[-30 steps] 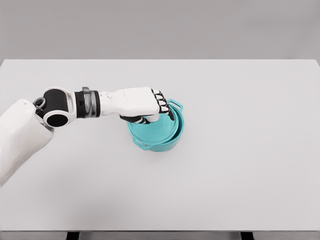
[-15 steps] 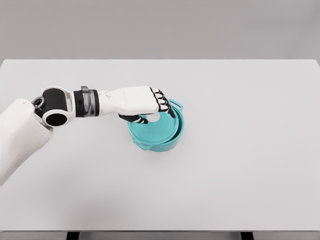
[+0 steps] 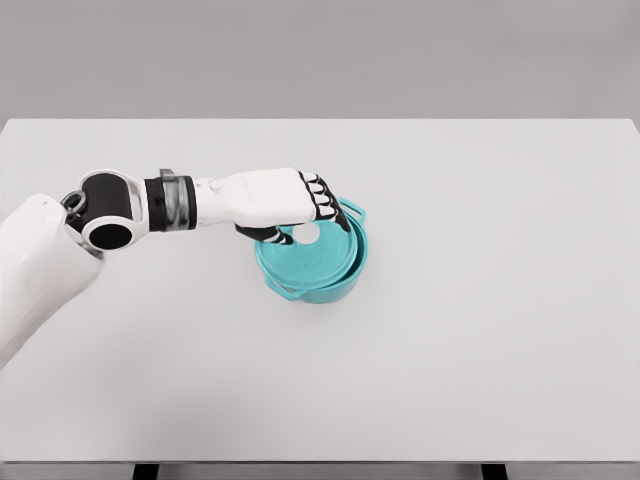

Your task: Cover the pot with left arm

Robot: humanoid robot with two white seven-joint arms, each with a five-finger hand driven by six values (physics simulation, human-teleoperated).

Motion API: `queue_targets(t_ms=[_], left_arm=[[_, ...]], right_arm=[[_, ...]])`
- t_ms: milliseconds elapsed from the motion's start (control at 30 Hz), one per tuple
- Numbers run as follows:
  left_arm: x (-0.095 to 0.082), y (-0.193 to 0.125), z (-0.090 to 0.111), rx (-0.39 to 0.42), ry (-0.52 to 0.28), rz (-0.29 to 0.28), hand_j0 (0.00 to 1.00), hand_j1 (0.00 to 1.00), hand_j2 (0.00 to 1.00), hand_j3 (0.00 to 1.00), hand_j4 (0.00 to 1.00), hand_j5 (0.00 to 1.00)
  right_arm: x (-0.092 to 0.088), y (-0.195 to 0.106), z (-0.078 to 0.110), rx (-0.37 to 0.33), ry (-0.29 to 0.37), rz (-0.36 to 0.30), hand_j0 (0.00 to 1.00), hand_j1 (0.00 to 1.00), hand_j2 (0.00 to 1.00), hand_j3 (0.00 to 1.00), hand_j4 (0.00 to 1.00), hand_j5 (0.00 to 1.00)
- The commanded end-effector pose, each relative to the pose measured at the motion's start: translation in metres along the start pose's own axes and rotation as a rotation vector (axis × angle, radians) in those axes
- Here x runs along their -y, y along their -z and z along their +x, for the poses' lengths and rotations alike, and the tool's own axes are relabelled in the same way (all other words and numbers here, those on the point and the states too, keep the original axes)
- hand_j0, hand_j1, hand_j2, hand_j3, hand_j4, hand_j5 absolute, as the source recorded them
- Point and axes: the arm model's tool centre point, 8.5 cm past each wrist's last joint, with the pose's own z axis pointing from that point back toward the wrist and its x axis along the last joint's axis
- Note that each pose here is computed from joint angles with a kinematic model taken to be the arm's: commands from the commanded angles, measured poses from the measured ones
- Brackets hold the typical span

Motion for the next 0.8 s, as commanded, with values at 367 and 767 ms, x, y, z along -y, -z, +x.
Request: queue_targets(t_ms=[367,767], left_arm=[[-0.0052,0.0023,0.0004,0.005,0.005,0.007,0.81,0.81,0.81,0.81,0.81,0.81],[-0.009,0.0083,0.0034,0.018,0.009,0.017,0.81,0.81,0.81,0.81,0.81,0.81]], right_arm=[[-0.0001,0.0,-0.0001,0.0,0.0,0.0,1.0,1.0,1.0,1.0,1.0,1.0],[-0.0001,0.0,-0.0001,0.0,0.0,0.0,1.0,1.0,1.0,1.0,1.0,1.0]])
